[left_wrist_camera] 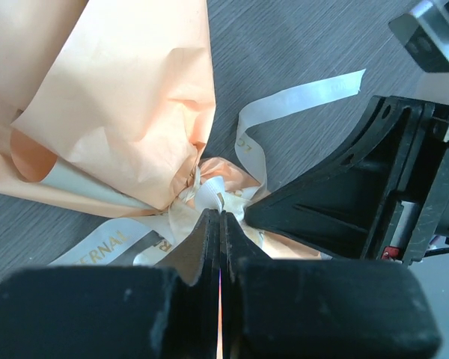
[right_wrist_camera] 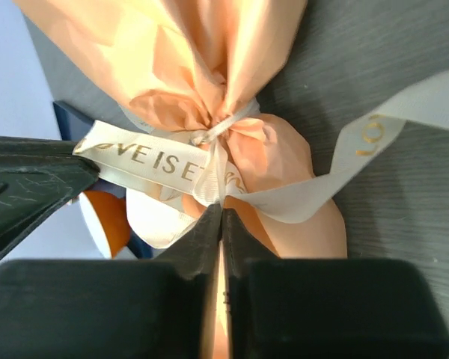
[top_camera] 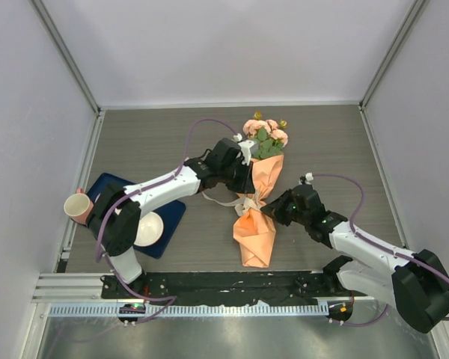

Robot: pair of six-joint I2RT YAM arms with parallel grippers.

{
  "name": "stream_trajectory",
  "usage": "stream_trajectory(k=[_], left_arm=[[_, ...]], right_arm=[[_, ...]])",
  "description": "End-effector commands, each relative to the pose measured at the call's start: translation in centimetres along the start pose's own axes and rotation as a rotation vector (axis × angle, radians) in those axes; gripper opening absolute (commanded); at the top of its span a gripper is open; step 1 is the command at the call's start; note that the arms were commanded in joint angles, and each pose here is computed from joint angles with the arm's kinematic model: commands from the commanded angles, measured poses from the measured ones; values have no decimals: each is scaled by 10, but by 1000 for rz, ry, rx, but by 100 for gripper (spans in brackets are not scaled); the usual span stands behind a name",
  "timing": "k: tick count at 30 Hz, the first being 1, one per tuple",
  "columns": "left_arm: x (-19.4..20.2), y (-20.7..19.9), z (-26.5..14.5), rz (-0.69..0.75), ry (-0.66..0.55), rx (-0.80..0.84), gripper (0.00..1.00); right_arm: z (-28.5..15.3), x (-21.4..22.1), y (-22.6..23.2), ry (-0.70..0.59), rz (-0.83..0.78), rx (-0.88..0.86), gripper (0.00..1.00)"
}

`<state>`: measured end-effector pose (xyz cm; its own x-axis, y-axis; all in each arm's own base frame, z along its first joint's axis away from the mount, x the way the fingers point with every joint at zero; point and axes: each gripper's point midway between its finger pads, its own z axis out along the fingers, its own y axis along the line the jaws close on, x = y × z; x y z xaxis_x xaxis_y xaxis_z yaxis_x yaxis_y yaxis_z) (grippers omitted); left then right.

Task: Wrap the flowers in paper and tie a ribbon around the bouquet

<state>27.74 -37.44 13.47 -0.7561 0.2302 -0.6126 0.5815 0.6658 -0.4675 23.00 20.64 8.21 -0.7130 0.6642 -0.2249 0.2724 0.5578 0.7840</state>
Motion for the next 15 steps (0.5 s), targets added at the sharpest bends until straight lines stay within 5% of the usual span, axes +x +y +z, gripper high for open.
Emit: stream_trajectory(k=[1,7,15], left_arm=[[-18,-11,-3,-7,-49,57,0],[-11,-17,-3,-64,12,118,0],[-3,-13,-1,-123,68,145,0]], right_arm=[[-7,-15,18,7,-389,-8,23],[-29,-36,46,-72,-724,-92,55],[-18,-40,75,-129,-915,-241,56]])
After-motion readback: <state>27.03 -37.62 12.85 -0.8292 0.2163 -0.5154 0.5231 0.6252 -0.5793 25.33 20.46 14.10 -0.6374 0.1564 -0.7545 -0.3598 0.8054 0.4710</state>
